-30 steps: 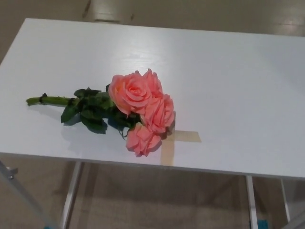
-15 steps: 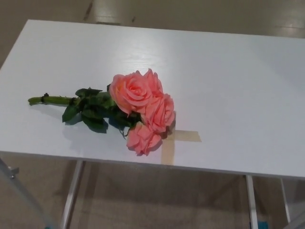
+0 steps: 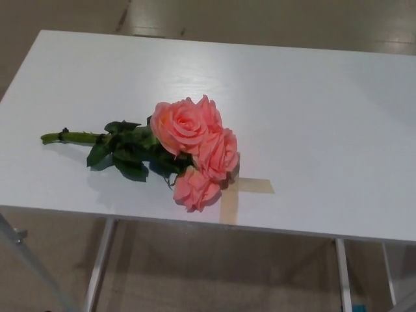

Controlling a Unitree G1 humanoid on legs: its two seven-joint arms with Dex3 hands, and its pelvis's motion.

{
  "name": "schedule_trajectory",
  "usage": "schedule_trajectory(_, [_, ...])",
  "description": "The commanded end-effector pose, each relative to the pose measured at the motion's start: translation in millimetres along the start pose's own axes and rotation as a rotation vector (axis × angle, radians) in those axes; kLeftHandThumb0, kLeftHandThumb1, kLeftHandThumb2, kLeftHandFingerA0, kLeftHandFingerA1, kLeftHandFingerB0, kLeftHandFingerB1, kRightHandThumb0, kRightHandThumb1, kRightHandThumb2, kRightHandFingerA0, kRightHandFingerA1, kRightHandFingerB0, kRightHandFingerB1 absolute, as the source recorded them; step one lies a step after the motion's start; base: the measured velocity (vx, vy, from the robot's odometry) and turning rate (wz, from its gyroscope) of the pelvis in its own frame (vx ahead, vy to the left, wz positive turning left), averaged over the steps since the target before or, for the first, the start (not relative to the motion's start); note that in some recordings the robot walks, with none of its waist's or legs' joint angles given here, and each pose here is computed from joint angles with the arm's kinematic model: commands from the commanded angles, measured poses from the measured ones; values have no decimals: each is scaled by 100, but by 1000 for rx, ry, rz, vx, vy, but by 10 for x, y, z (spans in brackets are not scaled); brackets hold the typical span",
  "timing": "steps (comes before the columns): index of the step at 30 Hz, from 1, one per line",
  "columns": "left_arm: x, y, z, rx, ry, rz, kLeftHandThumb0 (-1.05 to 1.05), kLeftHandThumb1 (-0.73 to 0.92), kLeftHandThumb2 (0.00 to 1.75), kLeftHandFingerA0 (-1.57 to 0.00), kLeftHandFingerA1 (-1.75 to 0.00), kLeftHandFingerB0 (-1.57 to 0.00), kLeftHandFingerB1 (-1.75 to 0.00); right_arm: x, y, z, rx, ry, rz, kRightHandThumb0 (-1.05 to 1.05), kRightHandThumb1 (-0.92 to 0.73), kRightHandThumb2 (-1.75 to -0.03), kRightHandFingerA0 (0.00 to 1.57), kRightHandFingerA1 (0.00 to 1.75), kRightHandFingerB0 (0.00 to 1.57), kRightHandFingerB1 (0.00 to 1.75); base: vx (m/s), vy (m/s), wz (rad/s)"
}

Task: Use the left hand to pick up the rose and passes it to a human.

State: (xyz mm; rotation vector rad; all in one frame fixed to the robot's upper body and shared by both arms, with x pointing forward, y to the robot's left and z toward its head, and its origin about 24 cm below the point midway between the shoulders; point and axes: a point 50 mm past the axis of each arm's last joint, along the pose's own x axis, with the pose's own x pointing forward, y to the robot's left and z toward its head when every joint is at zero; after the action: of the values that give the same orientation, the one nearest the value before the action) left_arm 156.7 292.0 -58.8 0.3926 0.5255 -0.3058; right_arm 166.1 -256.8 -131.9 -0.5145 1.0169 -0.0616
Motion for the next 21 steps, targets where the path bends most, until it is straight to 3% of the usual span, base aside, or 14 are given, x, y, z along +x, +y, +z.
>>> schedule_trajectory(1, [-480, -80, 571, 114, -346, -116, -67, 49, 56, -31, -32, -44, -34, -8, -4, -58, 0, 20, -4, -22, -66, -60, 78, 49, 52, 39, 0, 0, 0])
schedule_trajectory(5, [-543, -82, 671, 144, -371, -129, -68, 49, 56, -31, -32, -44, -34, -6, -7, -50, 2, 19, -3, -22, -66, -60, 77, 48, 52, 39, 0, 0, 0])
schedule_trajectory(6, [-627, -69, 806, 168, -434, -132, -73, 43, 62, -28, -34, -38, -36, -5, -12, -46, 0, 17, -3, -31, -58, -72, 70, 55, 48, 46, 0, 0, 0])
schedule_trajectory(7, [-736, -66, 974, 201, -513, -140, -73, 43, 62, -28, -34, -38, -36, -4, -18, -41, -3, 15, -3, -31, -58, -72, 70, 55, 48, 46, 0, 0, 0])
schedule_trajectory(8, [-833, -65, 1105, 227, -578, -132, -69, 48, 56, -31, -31, -34, -32, -4, -18, -41, -2, 15, -1, -22, -66, -59, 74, 47, 52, 39, 0, 0, 0])
schedule_trajectory(9, [-880, -65, 1175, 244, -614, -120, -69, 48, 56, -31, -31, -30, -31, -5, -19, -43, -6, 15, -1, -32, -58, -72, 68, 54, 48, 46, 0, 0, 0])
schedule_trajectory(12, [-911, -70, 1210, 247, -622, -117, -69, 48, 56, -31, -31, -30, -31, -5, -19, -43, -7, 14, -1, -32, -58, -72, 68, 54, 48, 46, 0, 0, 0])
schedule_trajectory(13, [-1034, -40, 1473, 311, -748, -71, -69, 40, 71, -19, -37, -10, -35, -2, -22, -29, -7, 12, -2, -32, -58, -72, 68, 54, 47, 46, 0, 0, 0])
schedule_trajectory(14, [-1117, -30, 1626, 344, -819, -44, -66, 40, 70, -17, -37, -9, -35, -1, -22, -24, -8, 10, -3, -32, -58, -72, 68, 54, 48, 46, 0, 0, 0])
schedule_trajectory(15, [-1135, -22, 1679, 351, -843, -32, -31, 19, 81, 0, -47, 0, -48, 0, -26, -19, -8, 9, -4, -32, -58, -72, 68, 54, 48, 46, 0, 0, 0])
schedule_trajectory(20, [-1165, -3, 1791, 368, -884, 0, -30, 20, 81, 0, -47, -1, -49, 2, -31, -10, -8, 7, -5, -32, -58, -72, 68, 54, 48, 46, 0, 0, 0])
schedule_trajectory(21, [-1144, 74, 1926, 460, -934, 77, -39, 46, 58, -10, -24, -6, -26, 4, -28, 3, -3, 6, -4, -32, -58, -72, 68, 54, 48, 46, 0, 0, 0])
